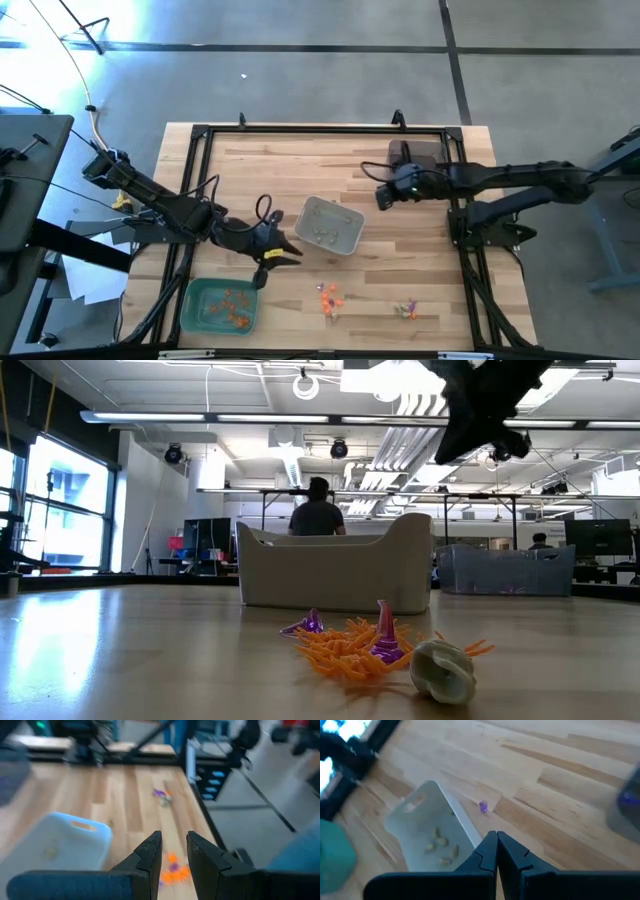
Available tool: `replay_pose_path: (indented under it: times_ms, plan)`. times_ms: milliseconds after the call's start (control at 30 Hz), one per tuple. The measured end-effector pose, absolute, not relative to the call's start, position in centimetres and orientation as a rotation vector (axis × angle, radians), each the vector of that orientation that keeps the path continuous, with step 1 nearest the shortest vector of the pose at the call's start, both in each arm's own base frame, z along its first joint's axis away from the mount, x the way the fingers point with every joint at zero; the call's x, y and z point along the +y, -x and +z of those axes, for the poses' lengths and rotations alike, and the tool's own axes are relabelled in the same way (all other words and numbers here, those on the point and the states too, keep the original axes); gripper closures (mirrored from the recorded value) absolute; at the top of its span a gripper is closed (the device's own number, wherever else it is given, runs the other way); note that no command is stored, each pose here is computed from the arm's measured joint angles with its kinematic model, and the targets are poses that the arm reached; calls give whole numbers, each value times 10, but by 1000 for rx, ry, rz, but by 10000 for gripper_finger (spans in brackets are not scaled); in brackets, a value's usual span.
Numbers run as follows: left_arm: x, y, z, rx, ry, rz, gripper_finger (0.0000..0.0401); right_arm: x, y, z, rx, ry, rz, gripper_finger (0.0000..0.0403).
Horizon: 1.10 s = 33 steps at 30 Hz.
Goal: Sort Halloween decoration
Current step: Adjust the white bin
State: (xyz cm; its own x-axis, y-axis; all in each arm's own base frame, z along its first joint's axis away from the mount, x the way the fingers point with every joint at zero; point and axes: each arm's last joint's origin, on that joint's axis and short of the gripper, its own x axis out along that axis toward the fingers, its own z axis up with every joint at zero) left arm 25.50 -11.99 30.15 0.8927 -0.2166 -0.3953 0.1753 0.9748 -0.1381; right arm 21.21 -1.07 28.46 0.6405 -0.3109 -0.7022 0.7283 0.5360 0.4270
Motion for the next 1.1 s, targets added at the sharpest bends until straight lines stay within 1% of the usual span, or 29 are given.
replay_pose_path:
  times_ms: [167, 367, 567, 733, 867, 1100]
  plan:
    - [-117, -257, 305, 374, 89, -120, 325, -27, -236, 268, 677, -672, -624, 396]
    - [-110, -256, 303, 392, 62, -29, 325, -54, -251, 256, 712, -620, -553, 359]
    - [-65, -233, 313, 494, -19, 124, 325, -80, -262, 239, 769, -590, -470, 307]
    - [-25, -216, 331, 467, -159, 232, 325, -99, -270, 215, 846, -661, -432, 276]
    - [2, -205, 335, 502, -237, 303, 325, -109, -280, 197, 856, -713, -369, 270]
    - [38, -187, 333, 598, -241, 350, 325, -117, -297, 174, 836, -724, -291, 270]
